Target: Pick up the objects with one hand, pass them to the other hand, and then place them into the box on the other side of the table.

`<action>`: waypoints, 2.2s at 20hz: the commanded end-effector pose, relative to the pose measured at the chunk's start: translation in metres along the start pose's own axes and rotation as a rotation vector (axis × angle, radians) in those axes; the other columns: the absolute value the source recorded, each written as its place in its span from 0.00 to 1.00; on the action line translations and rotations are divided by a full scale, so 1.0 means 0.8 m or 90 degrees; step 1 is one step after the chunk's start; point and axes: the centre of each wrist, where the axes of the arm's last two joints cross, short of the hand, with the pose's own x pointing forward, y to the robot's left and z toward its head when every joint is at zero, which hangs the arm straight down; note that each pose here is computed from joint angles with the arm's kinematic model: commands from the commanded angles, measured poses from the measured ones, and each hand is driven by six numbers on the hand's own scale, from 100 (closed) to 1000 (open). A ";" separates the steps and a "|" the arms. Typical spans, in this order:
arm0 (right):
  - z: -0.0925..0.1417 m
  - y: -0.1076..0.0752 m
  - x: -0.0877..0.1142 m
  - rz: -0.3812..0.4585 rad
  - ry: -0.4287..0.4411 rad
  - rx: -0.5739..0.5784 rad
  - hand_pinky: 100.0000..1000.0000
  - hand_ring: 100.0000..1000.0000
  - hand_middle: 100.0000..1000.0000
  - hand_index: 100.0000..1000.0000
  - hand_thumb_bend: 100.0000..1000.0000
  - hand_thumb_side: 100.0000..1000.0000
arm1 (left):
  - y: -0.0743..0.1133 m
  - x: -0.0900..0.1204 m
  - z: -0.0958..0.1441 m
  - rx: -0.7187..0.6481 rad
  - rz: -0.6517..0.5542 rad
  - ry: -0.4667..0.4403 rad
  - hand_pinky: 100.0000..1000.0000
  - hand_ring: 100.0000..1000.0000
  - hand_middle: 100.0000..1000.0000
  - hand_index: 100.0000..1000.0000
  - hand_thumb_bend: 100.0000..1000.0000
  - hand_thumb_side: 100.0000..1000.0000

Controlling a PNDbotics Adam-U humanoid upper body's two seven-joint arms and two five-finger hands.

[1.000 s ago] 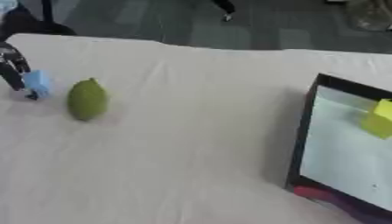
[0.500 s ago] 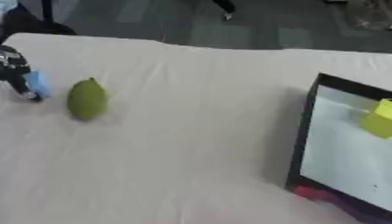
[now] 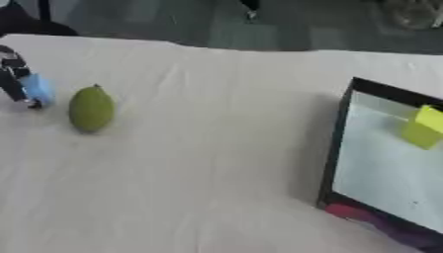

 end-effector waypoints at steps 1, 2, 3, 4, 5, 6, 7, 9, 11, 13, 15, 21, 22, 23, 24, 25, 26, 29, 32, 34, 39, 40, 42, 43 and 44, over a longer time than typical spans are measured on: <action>-0.002 -0.013 0.013 0.025 -0.015 0.005 1.00 1.00 1.00 0.98 0.00 0.43 | 0.033 -0.005 0.026 0.057 -0.009 -0.038 0.74 0.66 0.50 0.45 0.25 0.00; -0.002 -0.013 0.015 0.025 -0.017 0.007 1.00 1.00 1.00 0.98 0.00 0.43 | 0.036 -0.003 0.031 0.070 -0.010 -0.061 0.74 0.66 0.49 0.45 0.22 0.00; -0.002 -0.013 0.016 0.024 -0.019 0.008 1.00 1.00 1.00 0.98 0.00 0.42 | 0.039 -0.001 0.036 0.084 -0.009 -0.083 0.74 0.65 0.48 0.44 0.19 0.00; -0.002 -0.013 0.018 0.023 -0.021 0.010 1.00 1.00 1.00 0.98 0.00 0.42 | 0.040 0.000 0.041 0.096 -0.005 -0.103 0.74 0.65 0.48 0.44 0.19 0.00; -0.003 -0.013 0.020 0.023 -0.025 0.012 1.00 1.00 1.00 0.98 0.00 0.42 | 0.040 0.003 0.045 0.105 -0.002 -0.126 0.74 0.65 0.48 0.45 0.16 0.00; -0.004 -0.013 0.023 0.022 -0.029 0.016 1.00 1.00 1.00 0.98 0.00 0.42 | 0.039 0.006 0.048 0.108 0.001 -0.149 0.75 0.64 0.48 0.45 0.14 0.00; -0.005 -0.013 0.026 0.022 -0.035 0.020 1.00 1.00 1.00 0.98 0.00 0.41 | 0.037 0.010 0.050 0.108 0.003 -0.172 0.75 0.64 0.48 0.45 0.13 0.00; -0.009 -0.013 0.034 0.021 -0.049 0.033 1.00 1.00 1.00 0.99 0.00 0.41 | 0.033 0.020 0.056 0.108 0.004 -0.218 0.75 0.64 0.47 0.46 0.11 0.00; -0.015 -0.014 0.042 0.022 -0.068 0.051 1.00 1.00 1.00 0.99 0.00 0.41 | 0.029 0.032 0.063 0.117 0.014 -0.264 0.75 0.64 0.46 0.48 0.07 0.00; -0.022 -0.015 0.050 0.029 -0.088 0.074 1.00 1.00 1.00 1.00 0.00 0.41 | 0.025 0.045 0.070 0.121 0.024 -0.309 0.75 0.64 0.46 0.48 0.07 0.00; -0.030 -0.015 0.060 0.035 -0.111 0.096 1.00 1.00 1.00 1.00 0.00 0.41 | 0.019 0.063 0.077 0.125 0.024 -0.349 0.74 0.63 0.45 0.47 0.03 0.00; -0.051 -0.012 0.090 0.052 -0.164 0.155 1.00 1.00 1.00 1.00 0.00 0.39 | -0.010 0.107 0.087 0.146 0.047 -0.417 0.74 0.62 0.44 0.47 0.00 0.00; -0.055 -0.011 0.095 0.060 -0.171 0.168 1.00 1.00 1.00 1.00 0.00 0.39 | -0.016 0.115 0.088 0.152 0.053 -0.425 0.74 0.62 0.44 0.47 0.00 0.00; -0.059 -0.009 0.101 0.068 -0.178 0.181 1.00 1.00 1.00 1.00 0.00 0.38 | -0.024 0.124 0.089 0.159 0.061 -0.435 0.74 0.62 0.44 0.47 0.00 0.00; -0.063 -0.007 0.106 0.076 -0.182 0.191 1.00 1.00 1.00 1.00 0.00 0.38 | -0.031 0.132 0.090 0.161 0.072 -0.447 0.74 0.62 0.44 0.47 0.00 0.00; -0.066 -0.004 0.111 0.082 -0.188 0.202 1.00 1.00 1.00 1.00 0.00 0.37 | -0.040 0.141 0.092 0.164 0.080 -0.460 0.74 0.62 0.44 0.47 0.00 0.00; -0.070 0.000 0.115 0.089 -0.193 0.213 1.00 1.00 1.00 0.99 0.00 0.36 | -0.049 0.151 0.093 0.167 0.088 -0.474 0.74 0.62 0.44 0.47 0.00 0.00; -0.079 0.013 0.124 0.106 -0.207 0.250 1.00 1.00 1.00 0.99 0.00 0.36 | -0.078 0.179 0.098 0.169 0.113 -0.513 0.74 0.62 0.43 0.47 0.00 0.00; -0.075 0.016 0.115 0.125 -0.213 0.285 1.00 1.00 1.00 0.98 0.00 0.36 | -0.104 0.199 0.105 0.172 0.147 -0.556 0.74 0.62 0.43 0.47 0.00 0.00; -0.072 0.017 0.109 0.136 -0.216 0.306 1.00 1.00 1.00 0.98 0.00 0.37 | -0.118 0.209 0.111 0.179 0.170 -0.580 0.74 0.61 0.43 0.47 0.00 0.00; -0.069 0.024 0.101 0.170 -0.228 0.353 0.99 1.00 1.00 0.98 0.02 0.38 | -0.154 0.228 0.121 0.184 0.207 -0.622 0.74 0.61 0.42 0.46 0.00 0.00; -0.069 0.026 0.101 0.178 -0.232 0.361 0.99 1.00 1.00 0.98 0.03 0.39 | -0.161 0.230 0.121 0.185 0.216 -0.627 0.75 0.61 0.42 0.46 0.00 0.00; -0.071 0.031 0.102 0.194 -0.239 0.379 0.99 1.00 1.00 0.98 0.03 0.39 | -0.173 0.235 0.123 0.186 0.234 -0.634 0.75 0.61 0.41 0.46 0.00 0.01; -0.071 0.034 0.102 0.201 -0.241 0.387 0.99 1.00 1.00 0.98 0.03 0.39 | -0.177 0.238 0.124 0.186 0.240 -0.638 0.75 0.61 0.41 0.46 0.00 0.01; -0.072 0.037 0.102 0.207 -0.244 0.395 0.99 1.00 1.00 0.97 0.03 0.39 | -0.181 0.242 0.126 0.187 0.244 -0.644 0.75 0.61 0.41 0.47 0.00 0.01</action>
